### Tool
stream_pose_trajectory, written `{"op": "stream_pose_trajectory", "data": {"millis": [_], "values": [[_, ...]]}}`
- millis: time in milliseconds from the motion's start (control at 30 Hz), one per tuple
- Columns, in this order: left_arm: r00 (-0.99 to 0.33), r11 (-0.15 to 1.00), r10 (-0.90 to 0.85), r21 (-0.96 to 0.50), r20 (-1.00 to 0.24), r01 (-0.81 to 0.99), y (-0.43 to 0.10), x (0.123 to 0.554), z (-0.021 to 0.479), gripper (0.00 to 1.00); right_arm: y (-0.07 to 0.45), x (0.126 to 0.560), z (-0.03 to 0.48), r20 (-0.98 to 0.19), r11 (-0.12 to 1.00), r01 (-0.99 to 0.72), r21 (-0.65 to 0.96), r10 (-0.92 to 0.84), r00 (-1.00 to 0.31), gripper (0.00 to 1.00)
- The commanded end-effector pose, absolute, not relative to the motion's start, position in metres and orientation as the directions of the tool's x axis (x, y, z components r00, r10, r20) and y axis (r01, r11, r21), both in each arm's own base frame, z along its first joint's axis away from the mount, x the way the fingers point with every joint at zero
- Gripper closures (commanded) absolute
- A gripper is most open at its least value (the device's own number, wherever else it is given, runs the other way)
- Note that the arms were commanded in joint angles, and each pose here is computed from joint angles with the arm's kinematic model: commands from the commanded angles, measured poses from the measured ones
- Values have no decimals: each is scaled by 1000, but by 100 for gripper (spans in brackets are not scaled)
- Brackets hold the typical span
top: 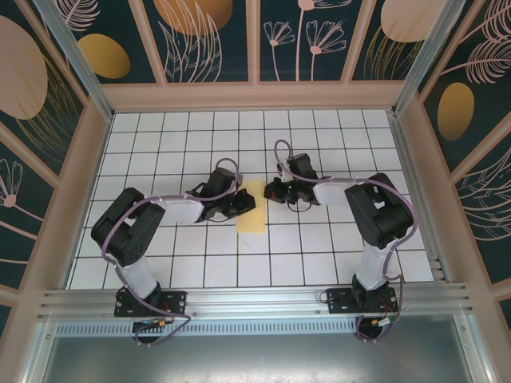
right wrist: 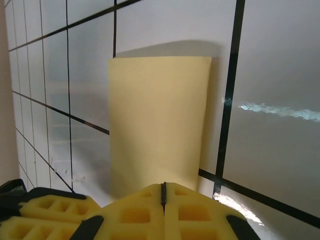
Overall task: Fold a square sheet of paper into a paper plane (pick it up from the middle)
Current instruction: First fold in half a square sheet of paper at the center of the table.
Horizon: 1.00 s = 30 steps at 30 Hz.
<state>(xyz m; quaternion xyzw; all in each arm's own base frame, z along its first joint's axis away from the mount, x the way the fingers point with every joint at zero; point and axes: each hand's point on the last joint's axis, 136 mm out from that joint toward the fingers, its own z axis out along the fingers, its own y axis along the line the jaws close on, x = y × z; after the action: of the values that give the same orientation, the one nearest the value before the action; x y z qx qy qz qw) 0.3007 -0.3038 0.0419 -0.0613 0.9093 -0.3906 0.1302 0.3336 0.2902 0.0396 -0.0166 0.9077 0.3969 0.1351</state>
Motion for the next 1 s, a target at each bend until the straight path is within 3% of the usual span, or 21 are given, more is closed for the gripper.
{"op": "stream_pose_trajectory", "data": {"millis": [0, 533, 800, 967], "values": [[-955, 673, -223, -740, -194, -7, -310, 300, 44, 88, 298, 329, 34, -241, 676, -166, 718, 18, -970, 96], [-968, 679, -184, -734, -171, 1, -322, 298, 29, 87, 296, 333, 3, -189, 752, -123, 647, 2, -982, 97], [-976, 751, -159, -660, -148, -23, -306, 286, 2, 88, 312, 336, 34, -246, 684, -199, 701, -29, -969, 97], [-978, 756, -156, -654, -140, -27, -304, 284, -2, 88, 310, 336, 21, -223, 702, -178, 690, -28, -974, 97]]}}
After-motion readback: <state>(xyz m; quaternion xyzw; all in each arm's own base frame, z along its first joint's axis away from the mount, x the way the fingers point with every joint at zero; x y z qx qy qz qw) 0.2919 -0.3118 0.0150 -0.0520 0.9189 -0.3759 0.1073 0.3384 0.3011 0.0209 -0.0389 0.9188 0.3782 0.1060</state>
